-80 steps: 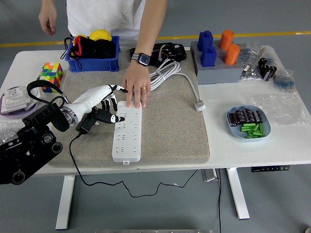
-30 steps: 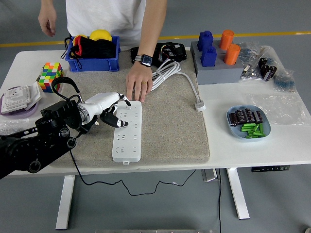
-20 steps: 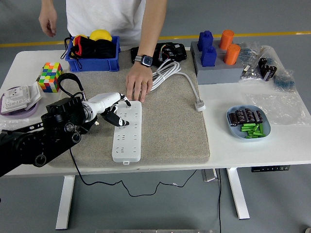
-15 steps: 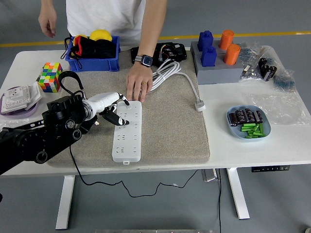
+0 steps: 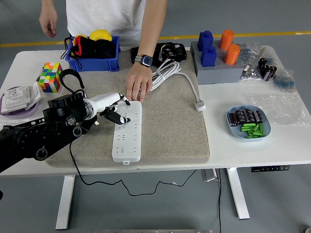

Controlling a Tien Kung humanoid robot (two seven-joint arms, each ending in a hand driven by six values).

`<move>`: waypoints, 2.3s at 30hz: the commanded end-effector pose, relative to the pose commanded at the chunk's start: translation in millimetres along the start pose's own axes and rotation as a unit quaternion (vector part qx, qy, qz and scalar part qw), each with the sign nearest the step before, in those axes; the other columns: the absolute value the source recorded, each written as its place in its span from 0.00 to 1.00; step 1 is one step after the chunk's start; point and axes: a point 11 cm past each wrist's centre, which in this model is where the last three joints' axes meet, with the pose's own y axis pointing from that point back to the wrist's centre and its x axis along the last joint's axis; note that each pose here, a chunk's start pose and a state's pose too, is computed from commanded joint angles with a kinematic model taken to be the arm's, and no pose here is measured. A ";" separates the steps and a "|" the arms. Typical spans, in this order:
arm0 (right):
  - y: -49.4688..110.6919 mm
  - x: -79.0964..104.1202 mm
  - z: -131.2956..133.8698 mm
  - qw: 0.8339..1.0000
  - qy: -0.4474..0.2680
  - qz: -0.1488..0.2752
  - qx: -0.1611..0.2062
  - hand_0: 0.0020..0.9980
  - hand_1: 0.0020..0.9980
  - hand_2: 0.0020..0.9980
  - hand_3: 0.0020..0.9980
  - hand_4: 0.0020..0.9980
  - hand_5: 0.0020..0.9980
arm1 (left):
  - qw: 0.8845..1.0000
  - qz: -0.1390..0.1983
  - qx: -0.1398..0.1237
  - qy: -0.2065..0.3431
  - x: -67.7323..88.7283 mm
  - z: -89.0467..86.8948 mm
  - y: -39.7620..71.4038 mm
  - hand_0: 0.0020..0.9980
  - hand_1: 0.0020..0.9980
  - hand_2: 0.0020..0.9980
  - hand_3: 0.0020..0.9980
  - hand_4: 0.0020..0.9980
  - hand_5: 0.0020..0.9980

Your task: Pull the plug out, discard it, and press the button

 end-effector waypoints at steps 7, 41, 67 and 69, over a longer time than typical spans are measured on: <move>0.0 -0.2 -0.7 1.000 0.001 0.000 0.001 0.75 0.68 0.67 0.68 0.76 0.67 | 1.000 0.006 -0.006 0.004 2.7 2.1 1.5 0.01 0.00 0.04 0.74 0.77 0.36; -0.1 -0.9 -0.7 1.000 0.001 -0.001 0.001 0.75 0.68 0.67 0.68 0.76 0.67 | 0.999 -0.024 0.005 0.024 -2.7 2.7 -3.1 0.00 0.00 0.04 0.74 0.71 0.36; -0.2 -2.0 -0.5 1.000 0.001 -0.002 0.001 0.75 0.68 0.67 0.68 0.76 0.67 | 0.999 -0.029 0.021 -0.010 1.9 0.8 -5.0 0.00 0.00 0.04 0.74 0.71 0.37; -0.1 -1.7 -0.7 1.000 0.001 -0.002 0.001 0.75 0.68 0.67 0.68 0.76 0.67 | 0.999 -0.031 0.024 -0.021 1.3 -0.4 -5.0 0.00 0.00 0.04 0.74 0.71 0.37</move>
